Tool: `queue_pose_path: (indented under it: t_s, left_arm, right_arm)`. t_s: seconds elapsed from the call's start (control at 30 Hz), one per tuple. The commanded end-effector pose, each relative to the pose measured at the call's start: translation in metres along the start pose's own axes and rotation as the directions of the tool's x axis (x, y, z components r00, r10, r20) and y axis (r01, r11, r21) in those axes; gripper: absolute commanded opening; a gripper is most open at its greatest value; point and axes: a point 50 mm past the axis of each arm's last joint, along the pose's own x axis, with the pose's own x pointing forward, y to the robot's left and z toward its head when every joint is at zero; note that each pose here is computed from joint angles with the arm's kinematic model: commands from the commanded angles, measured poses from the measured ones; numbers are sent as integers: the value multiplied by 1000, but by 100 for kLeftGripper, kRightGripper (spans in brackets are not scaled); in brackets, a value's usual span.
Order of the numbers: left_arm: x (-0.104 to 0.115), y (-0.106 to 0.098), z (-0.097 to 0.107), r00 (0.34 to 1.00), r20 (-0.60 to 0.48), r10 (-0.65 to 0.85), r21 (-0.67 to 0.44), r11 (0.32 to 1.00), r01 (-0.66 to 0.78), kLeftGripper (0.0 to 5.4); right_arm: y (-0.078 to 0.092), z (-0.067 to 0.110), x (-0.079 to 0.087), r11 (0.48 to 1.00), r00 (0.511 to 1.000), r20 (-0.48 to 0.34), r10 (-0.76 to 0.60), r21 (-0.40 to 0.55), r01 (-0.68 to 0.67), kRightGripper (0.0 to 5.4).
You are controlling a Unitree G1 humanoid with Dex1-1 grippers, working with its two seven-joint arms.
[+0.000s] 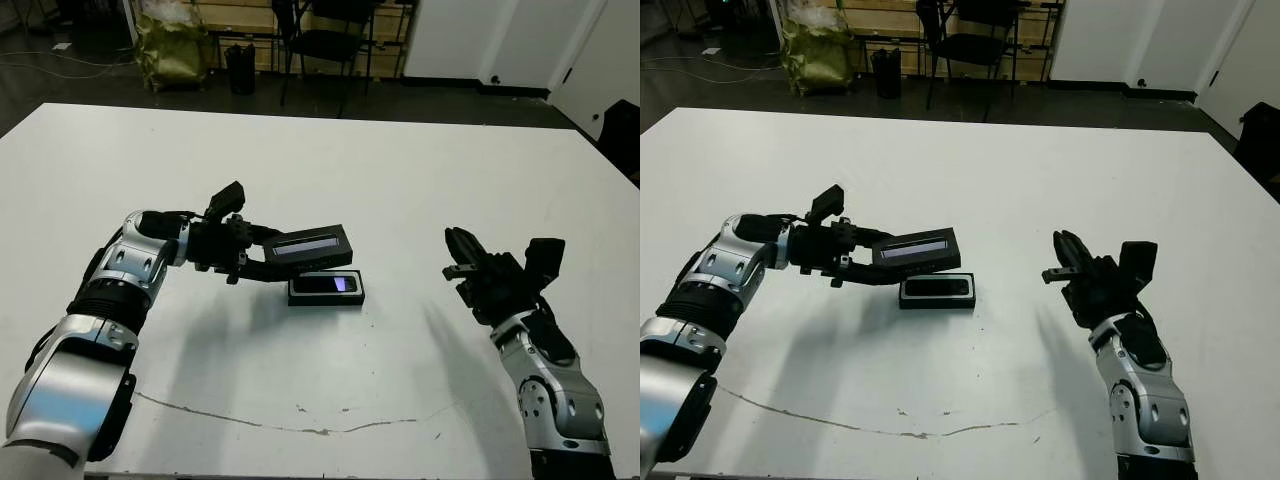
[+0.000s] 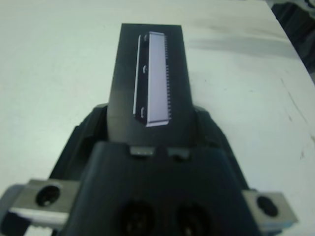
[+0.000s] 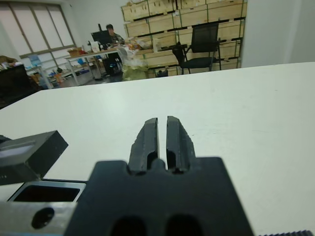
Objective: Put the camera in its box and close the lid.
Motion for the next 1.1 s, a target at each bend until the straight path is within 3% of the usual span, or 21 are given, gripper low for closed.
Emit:
queue_pose_path:
  t_s: [0.03,0.57,1.1]
  left_arm:
    - [-1,-2,-9,999,-33,1,4,1000,-1,270]
    - [11,0,-10,996,-82,-20,31,999,22,270]
    - [26,3,-1,989,-141,-52,86,994,64,270]
  right_arm:
    - [-3,0,-1,1000,999,-42,-22,-21,21,0]
    - [-5,-3,-2,1000,1000,-12,4,6,-4,0]
    - [-6,-4,0,1000,999,-37,-7,-15,6,0]
